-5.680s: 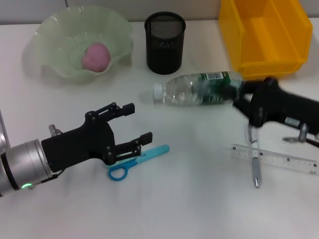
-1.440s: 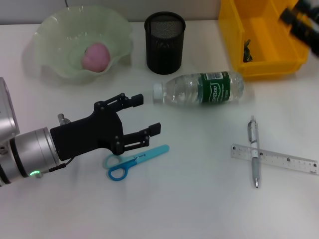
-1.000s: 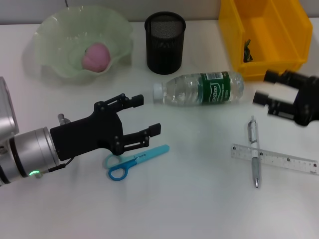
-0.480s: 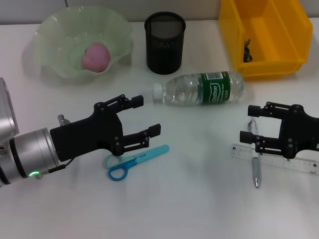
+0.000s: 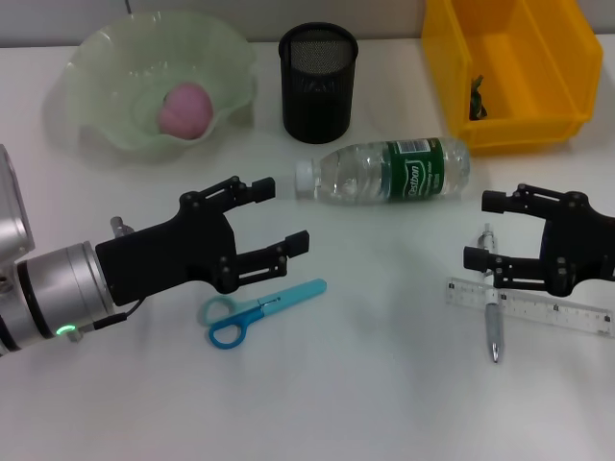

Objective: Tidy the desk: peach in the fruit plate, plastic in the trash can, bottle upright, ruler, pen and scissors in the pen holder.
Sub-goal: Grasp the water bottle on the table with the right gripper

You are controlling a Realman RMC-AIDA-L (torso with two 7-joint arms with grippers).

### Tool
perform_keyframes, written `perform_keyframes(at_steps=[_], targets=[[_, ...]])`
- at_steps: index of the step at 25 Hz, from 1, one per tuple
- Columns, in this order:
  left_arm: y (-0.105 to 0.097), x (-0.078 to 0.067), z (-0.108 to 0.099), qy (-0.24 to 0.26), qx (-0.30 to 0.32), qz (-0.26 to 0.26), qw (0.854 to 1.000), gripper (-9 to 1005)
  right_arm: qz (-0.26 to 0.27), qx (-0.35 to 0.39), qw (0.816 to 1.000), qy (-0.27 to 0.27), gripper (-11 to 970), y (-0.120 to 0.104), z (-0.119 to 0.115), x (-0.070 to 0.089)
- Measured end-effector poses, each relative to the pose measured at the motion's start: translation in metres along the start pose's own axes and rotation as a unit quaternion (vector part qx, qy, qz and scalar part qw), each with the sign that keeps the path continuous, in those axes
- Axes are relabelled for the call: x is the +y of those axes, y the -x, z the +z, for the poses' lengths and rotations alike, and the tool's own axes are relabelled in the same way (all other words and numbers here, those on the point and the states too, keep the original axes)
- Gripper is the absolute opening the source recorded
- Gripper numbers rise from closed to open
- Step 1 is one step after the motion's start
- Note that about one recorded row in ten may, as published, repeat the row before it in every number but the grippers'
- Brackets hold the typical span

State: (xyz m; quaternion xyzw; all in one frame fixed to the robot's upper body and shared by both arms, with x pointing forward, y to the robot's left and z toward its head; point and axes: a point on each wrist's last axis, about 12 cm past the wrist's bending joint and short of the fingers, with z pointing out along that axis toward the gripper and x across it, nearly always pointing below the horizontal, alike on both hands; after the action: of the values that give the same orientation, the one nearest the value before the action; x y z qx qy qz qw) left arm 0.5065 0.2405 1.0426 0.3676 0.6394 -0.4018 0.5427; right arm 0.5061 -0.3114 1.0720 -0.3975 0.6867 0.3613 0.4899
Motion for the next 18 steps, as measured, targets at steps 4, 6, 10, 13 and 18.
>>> perform_keyframes(at_steps=[4, 6, 10, 13, 18], targets=[[0.000, 0.000, 0.000, 0.001, 0.000, -0.001, 1.000, 805, -0.002, 0.006, 1.000, 0.003, 770, 0.010, -0.001, -0.004], [0.000, 0.000, 0.000, 0.002, 0.000, -0.001, 1.000, 805, -0.003, 0.007, 1.000, -0.002, 790, 0.014, -0.003, -0.006], [-0.001, 0.000, 0.000, 0.003, -0.001, -0.003, 1.000, 805, -0.001, 0.009, 1.000, 0.009, 814, 0.032, -0.006, -0.014], [-0.002, -0.001, 0.000, 0.003, -0.001, -0.005, 1.000, 805, 0.002, 0.041, 0.999, 0.035, 814, 0.054, -0.005, -0.024], [-0.004, -0.002, -0.002, 0.006, 0.000, -0.009, 1.000, 805, 0.006, 0.124, 0.991, 0.055, 814, 0.095, 0.004, -0.046]])
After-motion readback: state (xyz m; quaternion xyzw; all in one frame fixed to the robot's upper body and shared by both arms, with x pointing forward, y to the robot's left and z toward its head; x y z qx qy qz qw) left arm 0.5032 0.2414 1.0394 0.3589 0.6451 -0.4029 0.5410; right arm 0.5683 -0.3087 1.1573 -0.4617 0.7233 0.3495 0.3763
